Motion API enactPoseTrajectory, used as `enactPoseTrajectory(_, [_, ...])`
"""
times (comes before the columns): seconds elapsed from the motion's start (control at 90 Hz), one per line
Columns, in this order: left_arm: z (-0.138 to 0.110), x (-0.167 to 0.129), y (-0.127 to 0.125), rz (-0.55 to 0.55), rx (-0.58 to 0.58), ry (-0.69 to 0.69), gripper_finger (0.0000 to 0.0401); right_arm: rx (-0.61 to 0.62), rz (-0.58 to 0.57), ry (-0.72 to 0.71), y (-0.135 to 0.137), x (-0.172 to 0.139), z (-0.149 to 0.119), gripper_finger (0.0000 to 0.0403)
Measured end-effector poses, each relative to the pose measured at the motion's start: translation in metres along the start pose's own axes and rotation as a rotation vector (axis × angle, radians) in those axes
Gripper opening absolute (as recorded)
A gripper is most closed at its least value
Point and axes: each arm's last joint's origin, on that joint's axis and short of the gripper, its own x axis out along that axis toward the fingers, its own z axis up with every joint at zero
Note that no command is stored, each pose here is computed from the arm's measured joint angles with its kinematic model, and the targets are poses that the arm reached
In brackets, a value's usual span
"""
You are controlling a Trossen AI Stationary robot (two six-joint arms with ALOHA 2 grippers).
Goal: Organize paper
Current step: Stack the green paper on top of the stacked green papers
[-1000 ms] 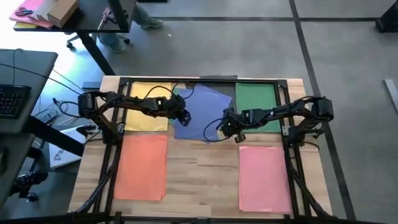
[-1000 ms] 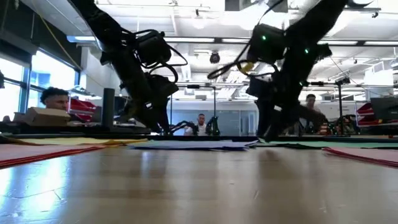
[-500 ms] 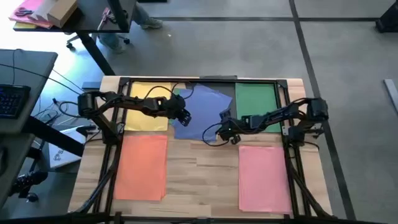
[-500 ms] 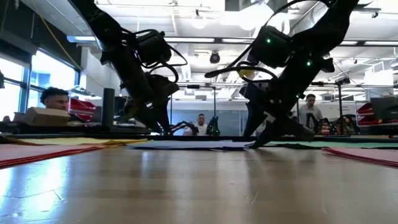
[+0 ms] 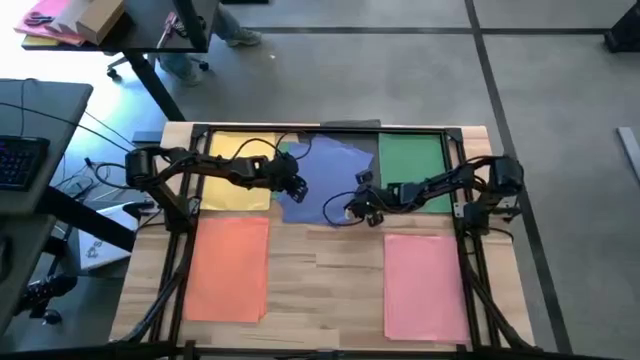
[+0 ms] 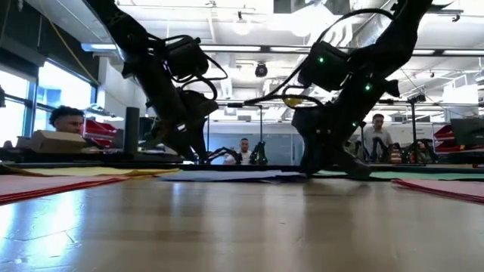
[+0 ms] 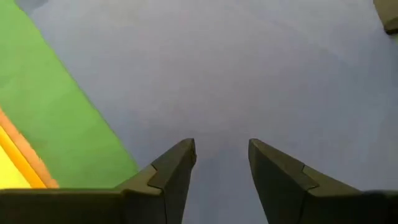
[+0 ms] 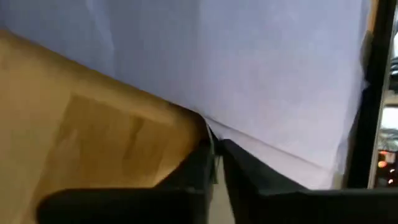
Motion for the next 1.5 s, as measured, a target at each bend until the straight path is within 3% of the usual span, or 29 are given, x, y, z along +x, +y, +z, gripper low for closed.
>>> enactPoseTrajectory(0.144, [0.0,0.0,0.0,0.0,0.0,0.0,0.0145,0.06,0.101,0.015,-0.006,-0.004,0.007,0.0001])
enactPoseTrajectory(0.344, [0.0,0.0,0.0,0.003,0.0,-0.003,0.0145,0.146,0.338,-0.049,-0.031,-0.023,0.038,0.0])
enactPoseTrajectory(0.522, [0.0,0.0,0.0,0.005,0.007,-0.004,0.0145,0.169,0.395,-0.053,-0.06,-0.041,0.055,0.0])
enactPoseTrajectory(0.722, [0.0,0.0,0.0,0.002,0.025,-0.002,0.0145,0.219,0.42,-0.034,-0.082,-0.042,0.047,0.0])
enactPoseTrajectory(0.9, [0.0,0.0,0.0,0.001,0.027,-0.001,0.0145,0.11,0.435,-0.031,-0.065,-0.035,0.04,0.0004])
enactPoseTrajectory(1.033, [0.0,0.0,0.0,-0.001,0.027,-0.001,0.0145,-0.03,0.455,-0.046,-0.038,-0.031,0.037,0.0039])
enactPoseTrajectory(1.233, [0.0,0.0,0.0,0.001,0.027,-0.002,0.0145,-0.085,0.239,0.001,-0.015,-0.021,0.033,0.0121])
enactPoseTrajectory(1.5, [0.0,0.0,0.0,-0.001,0.027,-0.002,0.0145,-0.172,0.254,0.03,0.005,-0.024,0.028,0.0153])
